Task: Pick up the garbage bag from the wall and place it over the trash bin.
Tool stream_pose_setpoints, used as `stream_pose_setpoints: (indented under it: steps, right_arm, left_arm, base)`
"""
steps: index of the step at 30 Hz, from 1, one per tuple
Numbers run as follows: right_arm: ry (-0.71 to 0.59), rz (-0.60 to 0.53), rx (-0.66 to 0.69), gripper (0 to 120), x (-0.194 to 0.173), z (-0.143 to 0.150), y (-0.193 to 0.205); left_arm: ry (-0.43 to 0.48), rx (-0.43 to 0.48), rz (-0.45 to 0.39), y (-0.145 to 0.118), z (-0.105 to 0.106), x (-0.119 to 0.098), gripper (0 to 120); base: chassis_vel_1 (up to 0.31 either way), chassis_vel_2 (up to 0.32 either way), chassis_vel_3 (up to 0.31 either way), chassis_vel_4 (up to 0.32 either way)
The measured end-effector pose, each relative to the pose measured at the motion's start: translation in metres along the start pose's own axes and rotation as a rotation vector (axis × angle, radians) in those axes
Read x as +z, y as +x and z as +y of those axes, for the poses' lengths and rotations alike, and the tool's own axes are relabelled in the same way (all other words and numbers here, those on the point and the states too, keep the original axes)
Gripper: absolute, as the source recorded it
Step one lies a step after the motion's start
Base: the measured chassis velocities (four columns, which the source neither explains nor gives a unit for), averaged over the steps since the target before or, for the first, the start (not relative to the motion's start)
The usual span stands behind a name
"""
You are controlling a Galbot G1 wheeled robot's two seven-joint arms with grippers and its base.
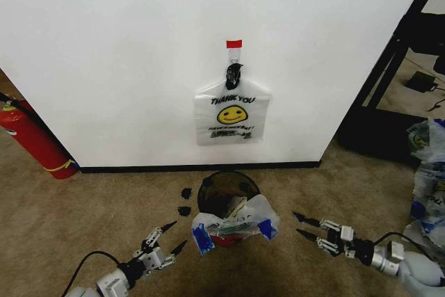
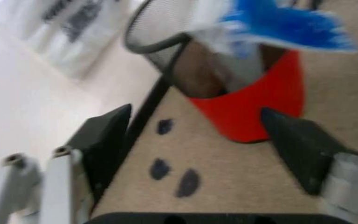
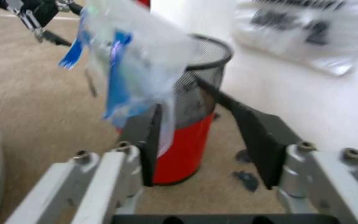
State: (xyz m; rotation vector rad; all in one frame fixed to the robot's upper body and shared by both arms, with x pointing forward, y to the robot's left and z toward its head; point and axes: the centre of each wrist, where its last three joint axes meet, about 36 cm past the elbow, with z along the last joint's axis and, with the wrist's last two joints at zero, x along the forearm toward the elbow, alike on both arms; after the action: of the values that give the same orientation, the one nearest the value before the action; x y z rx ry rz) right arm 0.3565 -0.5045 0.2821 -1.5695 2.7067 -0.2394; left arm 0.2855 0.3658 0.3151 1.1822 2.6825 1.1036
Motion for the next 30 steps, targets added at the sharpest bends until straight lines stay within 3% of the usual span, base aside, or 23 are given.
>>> stream_pose_setpoints:
  steps: [2, 4, 6, 7, 10, 11, 12, 14, 16, 19, 26, 30]
  right_arm:
    - [0.009, -0.036, 0.019, 53, -0.005, -0.002, -0.002]
    - [0.027, -0.129, 0.088, 65, -0.015, 0.002, -0.017]
    - [0.022, -0.250, 0.229, 75, -0.025, 0.019, -0.047]
    - [0.022, -0.250, 0.229, 75, -0.025, 0.019, -0.047]
    - [-0.004, -0.345, 0.362, 86, -0.039, 0.036, -0.080]
    - [0.002, -0.367, 0.406, 93, -0.048, 0.044, -0.098]
    - [0.015, -0.373, 0.414, 96, -0.052, 0.047, -0.105]
    - [0.026, -0.376, 0.414, 98, -0.055, 0.048, -0.109]
    - [0.052, -0.381, 0.406, 100, -0.063, 0.052, -0.117]
    - [0.048, -0.385, 0.400, 100, -0.072, 0.066, -0.120]
    - [0.054, -0.381, 0.403, 100, -0.074, 0.072, -0.116]
    - [0.064, -0.383, 0.431, 100, -0.078, 0.085, -0.104]
  left_arm:
    - [-0.003, -0.032, -0.007, -0.003, 0.016, 0.001, 90]
    - [0.032, -0.114, -0.025, -0.016, 0.045, -0.004, 100]
    - [0.133, -0.202, -0.060, -0.039, 0.074, -0.020, 106]
    - [0.133, -0.202, -0.060, -0.039, 0.074, -0.020, 106]
    - [0.312, -0.236, -0.074, -0.060, 0.094, -0.038, 110]
    - [0.436, -0.204, -0.061, -0.074, 0.109, -0.050, 112]
    - [0.495, -0.171, -0.049, -0.084, 0.118, -0.056, 113]
    - [0.523, -0.150, -0.043, -0.092, 0.122, -0.059, 114]
    - [0.597, -0.078, 0.003, -0.120, 0.132, -0.069, 115]
    - [0.670, 0.012, 0.121, -0.158, 0.147, -0.095, 114]
    - [0.683, 0.082, 0.218, -0.194, 0.160, -0.122, 109]
    - [0.571, 0.118, 0.430, -0.268, 0.150, -0.134, 101]
  base:
    - [0.000, 0.000, 0.000, 0.000]
    - [0.000, 0.000, 0.000, 0.000]
    - [0.000, 0.000, 0.000, 0.000]
    - [0.000, 0.000, 0.000, 0.000]
    - [0.000, 0.000, 0.000, 0.000]
    - [0.000, 0.000, 0.000, 0.000]
    - [0.000, 0.000, 0.000, 0.000]
    - [0.000, 0.000, 0.000, 0.000]
    - [0.000, 0.000, 0.000, 0.000]
    - [0.000, 0.000, 0.000, 0.000]
    - [0.000, 0.000, 0.000, 0.000]
    - [0.000, 0.000, 0.000, 0.000]
